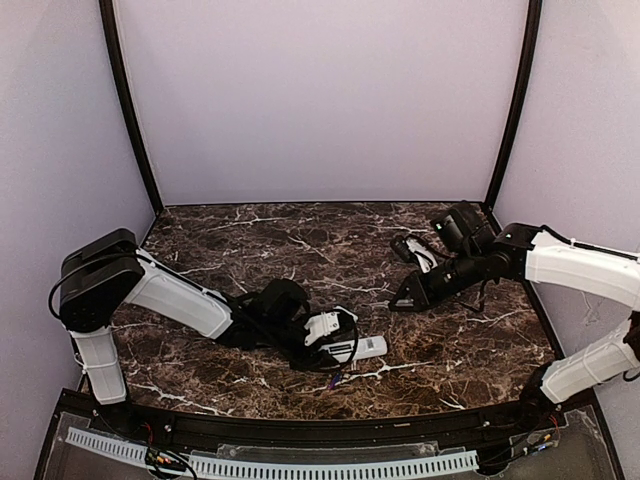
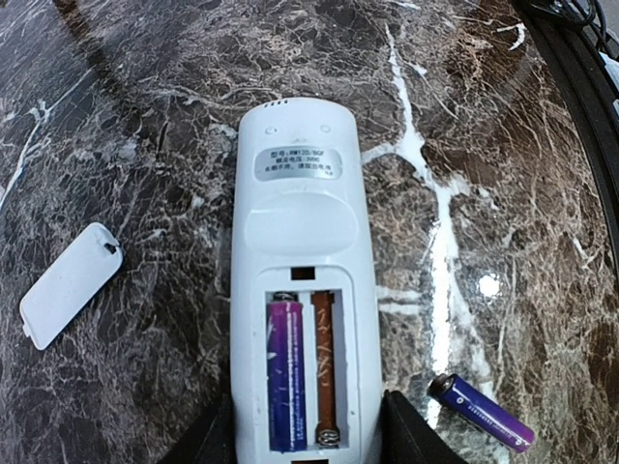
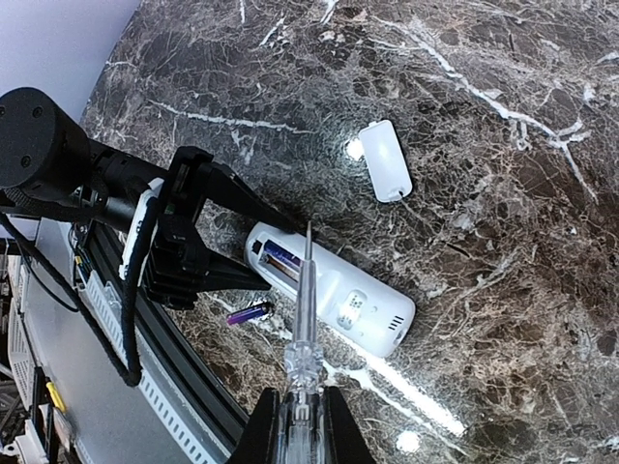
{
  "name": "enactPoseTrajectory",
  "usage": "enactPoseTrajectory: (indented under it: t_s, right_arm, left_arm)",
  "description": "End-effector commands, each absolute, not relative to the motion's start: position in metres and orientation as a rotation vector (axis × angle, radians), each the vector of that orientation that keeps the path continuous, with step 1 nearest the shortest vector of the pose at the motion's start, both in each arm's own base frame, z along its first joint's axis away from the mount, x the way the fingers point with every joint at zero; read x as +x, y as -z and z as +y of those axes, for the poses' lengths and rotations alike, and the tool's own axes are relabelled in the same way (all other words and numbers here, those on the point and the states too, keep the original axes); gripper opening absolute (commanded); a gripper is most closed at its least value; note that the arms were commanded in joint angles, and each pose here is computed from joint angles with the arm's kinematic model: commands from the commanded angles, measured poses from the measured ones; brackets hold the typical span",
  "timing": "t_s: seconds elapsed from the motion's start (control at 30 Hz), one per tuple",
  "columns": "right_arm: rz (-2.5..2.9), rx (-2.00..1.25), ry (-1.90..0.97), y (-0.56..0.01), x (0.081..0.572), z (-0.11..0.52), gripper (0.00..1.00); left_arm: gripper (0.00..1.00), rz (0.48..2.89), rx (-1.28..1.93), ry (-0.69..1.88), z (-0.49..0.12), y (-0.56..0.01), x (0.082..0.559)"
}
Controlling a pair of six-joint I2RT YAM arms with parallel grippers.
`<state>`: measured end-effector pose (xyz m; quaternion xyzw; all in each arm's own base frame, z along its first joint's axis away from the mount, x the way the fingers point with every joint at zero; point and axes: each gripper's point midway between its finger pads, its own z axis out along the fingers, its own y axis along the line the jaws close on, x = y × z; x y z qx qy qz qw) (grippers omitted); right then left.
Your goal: Unload the batteries from the remote control
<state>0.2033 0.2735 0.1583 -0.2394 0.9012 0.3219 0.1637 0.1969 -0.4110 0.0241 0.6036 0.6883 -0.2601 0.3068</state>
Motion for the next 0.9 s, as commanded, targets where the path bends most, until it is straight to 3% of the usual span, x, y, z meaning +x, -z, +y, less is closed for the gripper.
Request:
enactPoseTrajectory:
  t_s: [0.0, 0.2, 0.23, 0.3, 0.37, 0.6, 0.67, 0.87]
  right_arm:
    - [2.565, -0.655, -0.899, -0.159, 0.209, 0.272, 0.0]
    - [2.565, -0.656, -0.901, -0.161, 0.213, 0.275, 0.0]
    - [2.564, -0.657, -0.903, -0.161, 0.213, 0.276, 0.0]
    - [2.565, -0.66, -0.906, -0.161, 0.213, 0.277, 0.0]
    - [2.568, -0.663, -0.915, -0.161, 0.212, 0.278, 0.0]
    - [2.579, -0.676, -0.947, -0.163, 0.207, 0.279, 0.0]
    - [2.574, -0.698, -0.98, -0.166, 0.202, 0.281, 0.0]
    - [2.573, -0.726, -1.05, -0.17, 0.191, 0.282, 0.0]
  left_arm:
    - [0.5, 1.803, 1.562, 0.7, -0.413, -0.032, 0.196]
    - [0.61, 1.787, 1.52, 0.699, -0.408, -0.04, 0.196]
    - [0.72, 1.768, 1.507, 0.702, -0.409, -0.043, 0.197]
    - [0.82, 1.744, 1.489, 0.707, -0.407, -0.047, 0.196]
    - [0.86, 1.722, 1.473, 0.705, -0.405, -0.051, 0.196]
    - [0.92, 1.619, 1.386, 0.635, -0.389, -0.077, 0.202]
    - [0.97, 1.6, 1.274, 0.561, -0.381, -0.09, 0.217]
    - [0.99, 1.598, 1.189, 0.46, -0.368, -0.09, 0.231]
